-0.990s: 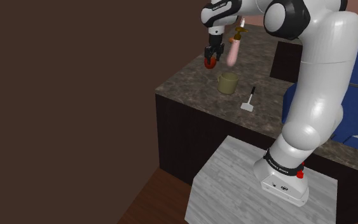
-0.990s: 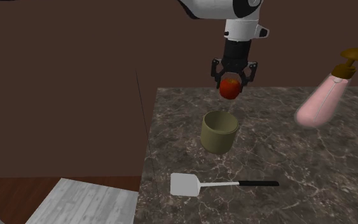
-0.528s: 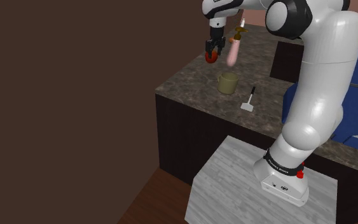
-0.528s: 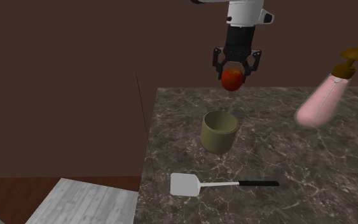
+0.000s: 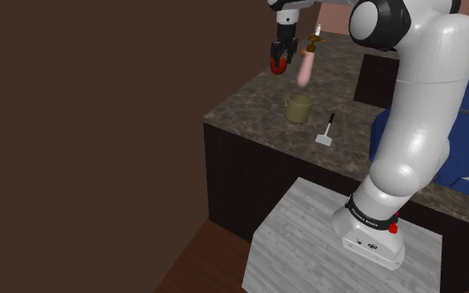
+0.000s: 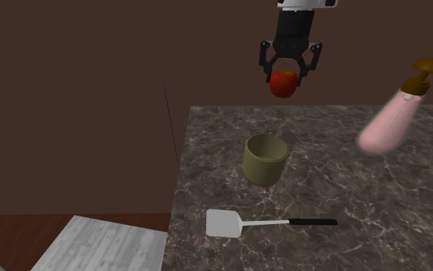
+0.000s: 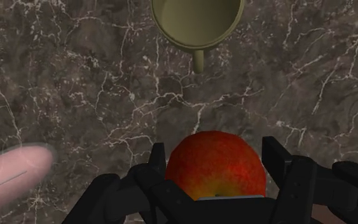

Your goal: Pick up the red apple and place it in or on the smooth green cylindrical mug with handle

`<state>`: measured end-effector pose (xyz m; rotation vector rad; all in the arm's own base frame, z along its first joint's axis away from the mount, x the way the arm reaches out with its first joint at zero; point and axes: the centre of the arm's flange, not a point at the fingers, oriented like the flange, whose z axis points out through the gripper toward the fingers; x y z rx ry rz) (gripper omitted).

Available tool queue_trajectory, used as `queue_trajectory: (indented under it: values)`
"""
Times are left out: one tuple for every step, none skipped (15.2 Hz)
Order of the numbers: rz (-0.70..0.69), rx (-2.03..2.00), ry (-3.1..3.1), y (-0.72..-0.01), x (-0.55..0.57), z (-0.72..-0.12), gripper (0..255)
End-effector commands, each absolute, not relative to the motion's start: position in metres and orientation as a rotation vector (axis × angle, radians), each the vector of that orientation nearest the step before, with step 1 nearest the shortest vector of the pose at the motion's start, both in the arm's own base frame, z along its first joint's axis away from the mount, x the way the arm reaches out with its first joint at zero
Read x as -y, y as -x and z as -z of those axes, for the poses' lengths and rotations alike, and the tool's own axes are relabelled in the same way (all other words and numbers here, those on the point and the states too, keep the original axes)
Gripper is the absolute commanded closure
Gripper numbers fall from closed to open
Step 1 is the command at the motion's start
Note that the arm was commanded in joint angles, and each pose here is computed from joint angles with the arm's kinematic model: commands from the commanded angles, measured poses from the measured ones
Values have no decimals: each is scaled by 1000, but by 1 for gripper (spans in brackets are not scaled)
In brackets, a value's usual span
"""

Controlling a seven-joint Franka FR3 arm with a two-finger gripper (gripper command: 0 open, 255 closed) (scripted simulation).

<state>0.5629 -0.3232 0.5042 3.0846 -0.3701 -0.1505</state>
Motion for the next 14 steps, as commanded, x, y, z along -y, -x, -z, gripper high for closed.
queue_trajectory:
  values:
    - [151,370,-3085,-563,323,-512,255]
    - [151,370,-3085,-550,320,-513,255]
    - [151,370,-3085,-538,318,-515,255]
    - [151,370,-3085,-525,315,-516,255]
    - [151,370,-3085,-512,313,-518,255]
    - [151,370,-3085,-499,310,-519,255]
    - [151,370,-3085,-486,307,-520,255]
    - [151,370,-3085,-473,305,-522,255]
    - [151,370,-3085,-460,302,-523,255]
    - [151,370,-3085,-448,299,-524,255]
    - [151,370,-3085,-435,297,-526,255]
    - [151,370,-3085,-422,294,-527,255]
    - [151,370,-3085,-414,293,-528,255]
    - [151,370,-3085,-414,293,-523,255]
